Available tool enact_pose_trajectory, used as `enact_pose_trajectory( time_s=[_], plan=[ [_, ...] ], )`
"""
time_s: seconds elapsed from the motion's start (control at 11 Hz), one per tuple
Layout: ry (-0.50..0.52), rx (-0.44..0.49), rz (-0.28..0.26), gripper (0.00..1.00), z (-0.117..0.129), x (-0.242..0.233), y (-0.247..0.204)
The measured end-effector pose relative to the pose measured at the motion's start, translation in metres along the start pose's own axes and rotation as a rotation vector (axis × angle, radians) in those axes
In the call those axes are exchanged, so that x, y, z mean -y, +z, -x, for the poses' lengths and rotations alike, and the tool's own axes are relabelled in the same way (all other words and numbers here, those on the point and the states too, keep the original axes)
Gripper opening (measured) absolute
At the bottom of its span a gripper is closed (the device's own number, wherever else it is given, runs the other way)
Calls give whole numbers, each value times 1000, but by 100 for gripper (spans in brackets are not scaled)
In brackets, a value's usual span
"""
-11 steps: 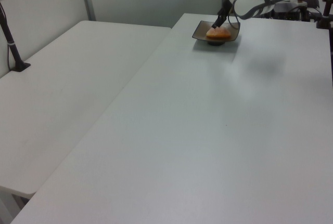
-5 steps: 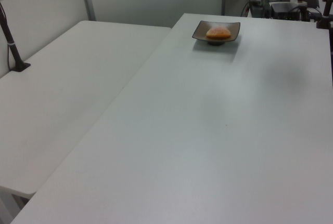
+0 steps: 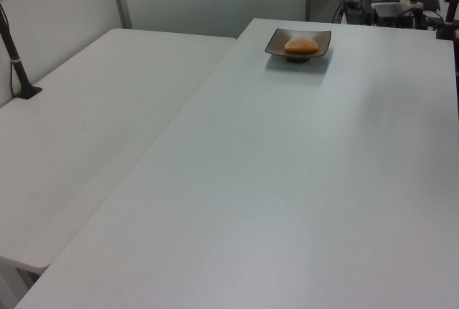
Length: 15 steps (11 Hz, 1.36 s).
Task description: Bread is placed on a ceramic plate
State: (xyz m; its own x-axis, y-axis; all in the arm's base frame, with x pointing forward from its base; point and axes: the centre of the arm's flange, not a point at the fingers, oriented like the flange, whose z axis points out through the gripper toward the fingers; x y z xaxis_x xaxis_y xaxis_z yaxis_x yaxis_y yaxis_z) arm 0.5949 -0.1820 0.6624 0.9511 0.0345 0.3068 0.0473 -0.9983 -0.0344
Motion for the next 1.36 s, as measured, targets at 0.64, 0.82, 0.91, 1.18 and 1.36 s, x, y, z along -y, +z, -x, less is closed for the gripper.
enact_pose_trajectory(
  time_s=[0.64, 0.82, 0.91, 1.18, 1.36],
  plan=[
    [165, 303, -83, 100, 58, 199, -25],
    [86, 334, -50, 100, 65, 236, -8],
    [56, 314, -42, 100, 63, 248, 1],
    [-82, 224, -55, 100, 51, 245, 22],
    [-108, 212, -57, 100, 48, 237, 24]
  ],
)
